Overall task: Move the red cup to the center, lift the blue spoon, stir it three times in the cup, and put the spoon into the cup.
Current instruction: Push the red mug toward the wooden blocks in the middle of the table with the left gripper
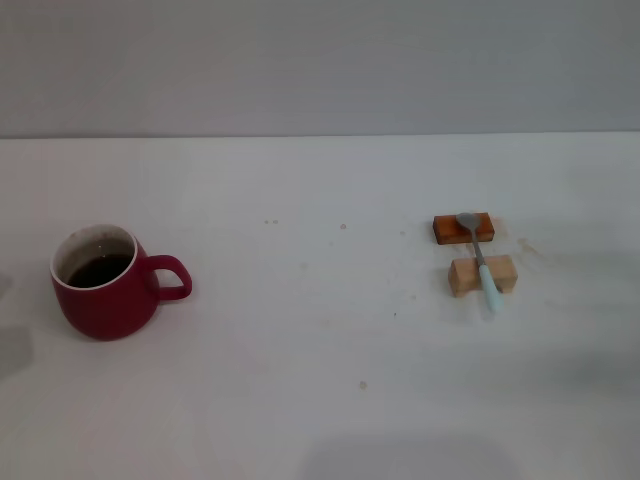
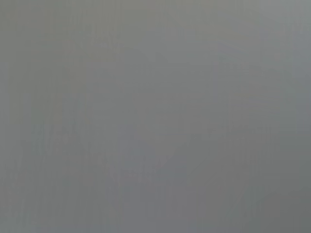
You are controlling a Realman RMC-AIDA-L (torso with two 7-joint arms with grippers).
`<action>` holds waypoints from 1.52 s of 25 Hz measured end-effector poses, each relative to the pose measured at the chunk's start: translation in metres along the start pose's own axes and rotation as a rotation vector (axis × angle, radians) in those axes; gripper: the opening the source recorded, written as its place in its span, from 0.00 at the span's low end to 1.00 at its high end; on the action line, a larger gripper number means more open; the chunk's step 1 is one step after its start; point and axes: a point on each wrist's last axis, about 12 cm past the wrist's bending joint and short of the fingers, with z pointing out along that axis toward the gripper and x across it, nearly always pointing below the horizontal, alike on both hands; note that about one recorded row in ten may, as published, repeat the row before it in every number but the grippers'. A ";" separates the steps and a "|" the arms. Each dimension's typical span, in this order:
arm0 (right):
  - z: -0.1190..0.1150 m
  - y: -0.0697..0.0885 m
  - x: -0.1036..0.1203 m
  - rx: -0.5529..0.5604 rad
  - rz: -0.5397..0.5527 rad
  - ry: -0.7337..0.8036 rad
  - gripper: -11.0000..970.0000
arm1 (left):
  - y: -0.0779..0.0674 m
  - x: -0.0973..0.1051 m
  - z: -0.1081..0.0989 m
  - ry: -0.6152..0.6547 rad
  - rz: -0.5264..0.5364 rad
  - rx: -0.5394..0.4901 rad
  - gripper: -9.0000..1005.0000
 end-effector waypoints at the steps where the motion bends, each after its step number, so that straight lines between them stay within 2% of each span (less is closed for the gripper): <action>1: 0.000 0.000 0.000 0.000 0.000 0.000 0.79 | 0.000 -0.001 0.001 -0.002 0.017 0.002 0.06; 16: 0.000 -0.003 0.000 0.014 -0.004 0.002 0.79 | -0.012 -0.003 0.000 -0.026 0.182 0.085 0.06; 23: 0.000 -0.003 0.000 0.014 -0.004 0.002 0.79 | -0.013 -0.001 -0.001 -0.024 0.203 0.100 0.06; 29: -0.001 -0.004 0.001 0.014 -0.005 0.004 0.79 | -0.016 0.001 -0.004 -0.027 0.248 0.151 0.06; 38: 0.001 -0.002 0.000 0.011 -0.003 0.004 0.79 | -0.030 -0.001 -0.004 -0.056 0.313 0.254 0.06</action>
